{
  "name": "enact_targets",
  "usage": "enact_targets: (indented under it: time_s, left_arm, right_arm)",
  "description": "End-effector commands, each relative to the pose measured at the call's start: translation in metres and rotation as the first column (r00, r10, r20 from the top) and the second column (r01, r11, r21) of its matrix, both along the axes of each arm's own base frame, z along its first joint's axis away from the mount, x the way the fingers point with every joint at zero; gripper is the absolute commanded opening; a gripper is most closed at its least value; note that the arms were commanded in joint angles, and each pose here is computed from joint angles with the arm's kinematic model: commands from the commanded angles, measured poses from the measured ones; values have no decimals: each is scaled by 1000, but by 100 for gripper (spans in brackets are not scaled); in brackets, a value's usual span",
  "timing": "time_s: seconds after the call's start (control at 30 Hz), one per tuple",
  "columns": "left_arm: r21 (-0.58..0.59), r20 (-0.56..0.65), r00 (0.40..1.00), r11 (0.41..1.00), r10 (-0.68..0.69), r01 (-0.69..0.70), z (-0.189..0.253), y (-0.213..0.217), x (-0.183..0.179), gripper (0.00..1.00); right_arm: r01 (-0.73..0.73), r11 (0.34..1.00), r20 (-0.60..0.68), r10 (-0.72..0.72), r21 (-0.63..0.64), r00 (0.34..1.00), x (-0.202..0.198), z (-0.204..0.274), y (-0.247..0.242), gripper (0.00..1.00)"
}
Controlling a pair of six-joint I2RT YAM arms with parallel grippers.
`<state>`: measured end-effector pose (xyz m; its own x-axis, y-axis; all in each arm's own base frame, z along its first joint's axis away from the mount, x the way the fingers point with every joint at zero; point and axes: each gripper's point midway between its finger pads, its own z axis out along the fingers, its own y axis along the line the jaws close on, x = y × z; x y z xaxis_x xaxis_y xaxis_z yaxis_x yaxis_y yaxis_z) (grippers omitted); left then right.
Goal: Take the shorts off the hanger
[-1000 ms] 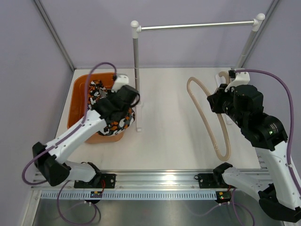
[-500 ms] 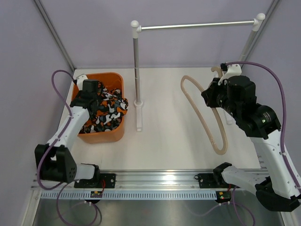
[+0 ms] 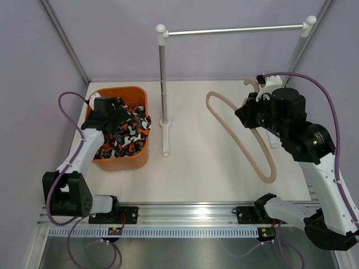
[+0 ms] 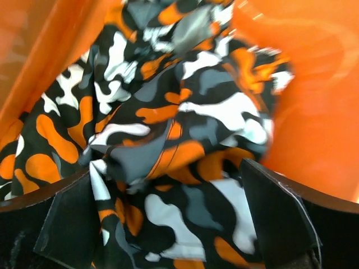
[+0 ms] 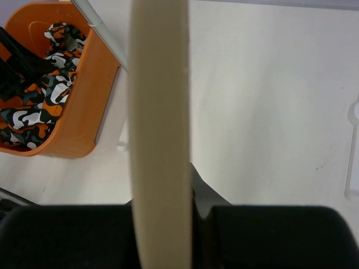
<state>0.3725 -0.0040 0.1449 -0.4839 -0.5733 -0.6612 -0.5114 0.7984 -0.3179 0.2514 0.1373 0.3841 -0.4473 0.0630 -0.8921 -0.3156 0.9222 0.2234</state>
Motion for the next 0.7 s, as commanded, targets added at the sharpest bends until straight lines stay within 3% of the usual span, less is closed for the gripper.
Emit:
enact_targets:
  time_s: [0.0,0.17,0.33,0.6,0.67]
  left_arm:
    - [-23,248,968,999,-23,30,90,-5,9,99]
    - [44,369,926,996,-83,72,162,-5,-8,99]
    - [118,505,834,975,-221,187,221,-25,-42,99]
    - [218,578,718,921,-388,323,241,-42,-101,99]
    - [251,566,715,912,-411,325,232,-40,-110,99]
  right_arm:
    - [-63,998,117,61,16,991,4,36,8,0]
    - [-28,1000,150,30,-13,988,37,53,16,0]
    - [7,1000,228,-2,-19,974,78,87,28,0]
    - [27,999,274,-18,-28,962,146,98,59,0]
    - [25,999,291,-17,-24,956,159,103,67,0]
